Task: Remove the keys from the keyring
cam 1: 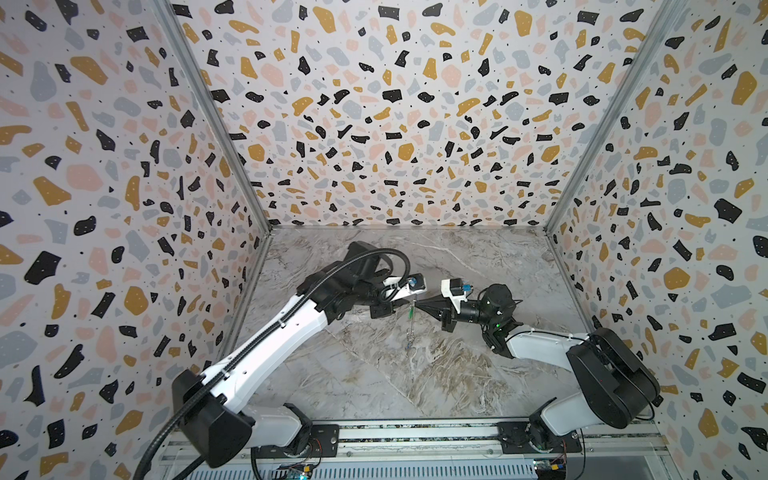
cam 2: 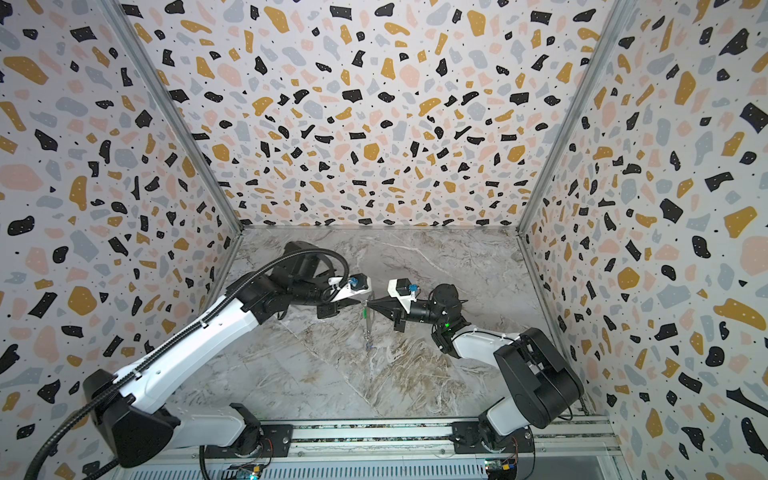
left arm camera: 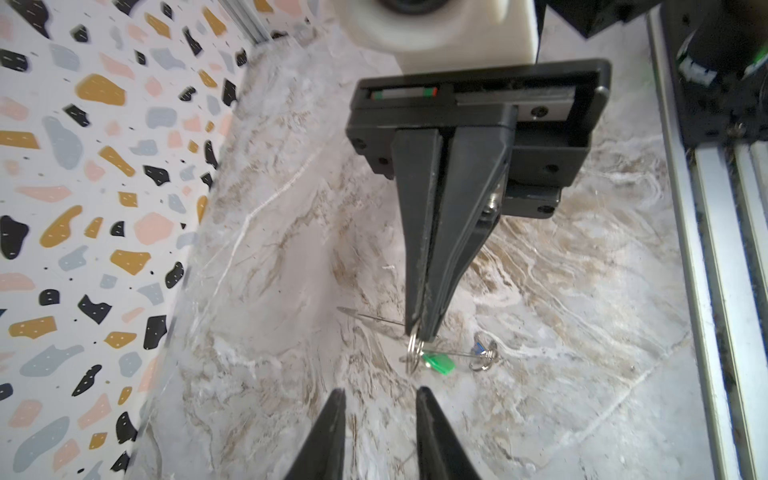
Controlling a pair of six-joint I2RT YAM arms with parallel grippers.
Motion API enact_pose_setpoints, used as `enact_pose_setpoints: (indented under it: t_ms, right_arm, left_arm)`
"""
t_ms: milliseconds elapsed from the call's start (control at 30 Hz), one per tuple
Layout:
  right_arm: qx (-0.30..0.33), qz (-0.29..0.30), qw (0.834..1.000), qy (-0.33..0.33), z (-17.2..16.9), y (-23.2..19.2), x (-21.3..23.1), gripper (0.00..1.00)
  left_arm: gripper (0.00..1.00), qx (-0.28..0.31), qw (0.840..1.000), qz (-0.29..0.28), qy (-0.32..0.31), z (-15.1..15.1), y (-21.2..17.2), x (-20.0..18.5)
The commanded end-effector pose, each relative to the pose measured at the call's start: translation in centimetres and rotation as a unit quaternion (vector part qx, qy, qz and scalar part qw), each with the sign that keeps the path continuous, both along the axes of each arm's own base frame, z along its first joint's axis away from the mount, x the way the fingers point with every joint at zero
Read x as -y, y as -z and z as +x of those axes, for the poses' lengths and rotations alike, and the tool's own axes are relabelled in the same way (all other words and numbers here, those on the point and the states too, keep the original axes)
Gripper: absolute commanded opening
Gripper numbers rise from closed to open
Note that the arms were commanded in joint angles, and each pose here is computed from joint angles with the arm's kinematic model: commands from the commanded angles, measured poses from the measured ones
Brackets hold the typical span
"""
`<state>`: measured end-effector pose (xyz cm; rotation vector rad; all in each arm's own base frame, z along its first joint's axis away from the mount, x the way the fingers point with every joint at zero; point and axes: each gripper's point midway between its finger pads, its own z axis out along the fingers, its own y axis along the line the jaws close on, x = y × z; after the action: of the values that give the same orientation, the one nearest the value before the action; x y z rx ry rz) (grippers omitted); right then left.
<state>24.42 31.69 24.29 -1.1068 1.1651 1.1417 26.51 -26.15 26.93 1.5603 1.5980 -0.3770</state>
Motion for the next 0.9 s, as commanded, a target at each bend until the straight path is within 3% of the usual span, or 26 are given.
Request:
enact_pose_setpoints:
  t_ms: [0,300,867]
  right_arm:
    - [0.025,0.027,0.999,-0.009,-0.6,-1.9,0.0,0.0]
    - [0.031,0.028,0.999,-0.016,-0.9,-2.1,-0.1,0.0]
    - [0.034,0.034,0.999,-0.026,-1.2,-2.6,-0.1,0.0]
  left_arm:
    - [0.31,0.03,0.992,-0.122,0.025,-0.4,-3.5,0.3]
    - [0.32,-0.005,0.982,-0.174,0.071,-2.4,-1.5,1.2]
    - [0.22,-0.035,0.981,-0.173,0.084,-1.9,0.2,1.8]
